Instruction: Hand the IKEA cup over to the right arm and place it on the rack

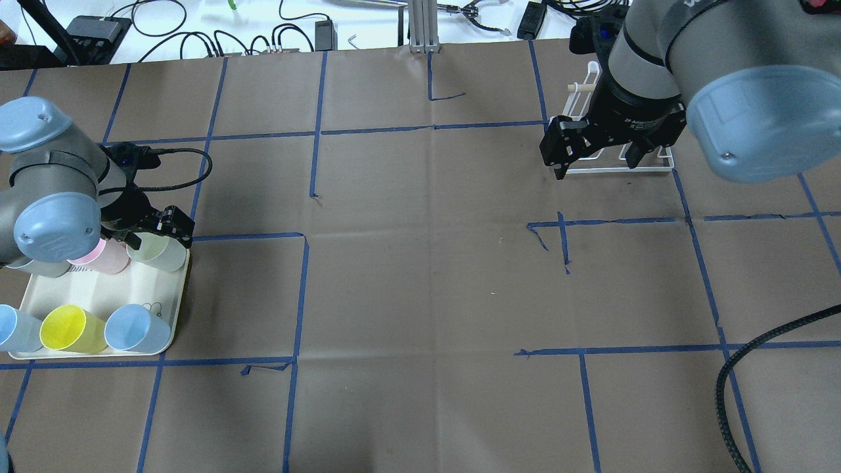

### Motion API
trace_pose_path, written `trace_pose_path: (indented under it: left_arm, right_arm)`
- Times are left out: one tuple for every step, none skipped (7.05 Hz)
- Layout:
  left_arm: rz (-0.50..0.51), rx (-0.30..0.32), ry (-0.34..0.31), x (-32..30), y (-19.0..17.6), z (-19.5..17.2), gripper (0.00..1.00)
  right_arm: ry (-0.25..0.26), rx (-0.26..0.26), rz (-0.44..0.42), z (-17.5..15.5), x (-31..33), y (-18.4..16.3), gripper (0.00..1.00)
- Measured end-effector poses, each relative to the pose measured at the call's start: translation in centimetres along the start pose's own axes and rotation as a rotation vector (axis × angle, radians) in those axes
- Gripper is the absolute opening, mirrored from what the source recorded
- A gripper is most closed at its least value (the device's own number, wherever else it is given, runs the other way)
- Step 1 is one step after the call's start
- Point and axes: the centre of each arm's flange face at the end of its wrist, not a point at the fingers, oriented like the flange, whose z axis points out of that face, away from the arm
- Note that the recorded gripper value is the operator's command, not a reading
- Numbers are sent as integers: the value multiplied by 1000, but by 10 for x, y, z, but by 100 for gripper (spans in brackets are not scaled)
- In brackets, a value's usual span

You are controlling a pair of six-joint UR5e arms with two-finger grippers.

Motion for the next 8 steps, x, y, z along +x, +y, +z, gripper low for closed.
trace_pose_path:
  left_arm:
    - [0,1,-1,-1,0,0,21]
    - [-3,1,-2,-4,0,-1,4]
    - [-11,1,-2,-9,0,-1,0]
    - [-19,4,-3,-14,0,-2,0]
    - [-23,12,-7,-17,-1,-6,0]
    - [-25,32,-16,-19,-3,-18,0]
    - [-27,66,-31,-20,-5,-44,0]
    - [-27,97,-42,-21,-6,-80,0]
  right_arm:
    - [-30,5,16,1,-3,-1,100]
    - [-88,26,74,8,-9,-1,100]
    - [-132,66,150,23,-14,0,100]
    - [-167,126,209,37,-19,4,100]
    - [-231,194,274,44,-26,6,100]
    - [-324,253,367,44,-34,6,100]
    - [-422,302,475,45,-41,8,100]
    - [-512,350,550,51,-47,14,100]
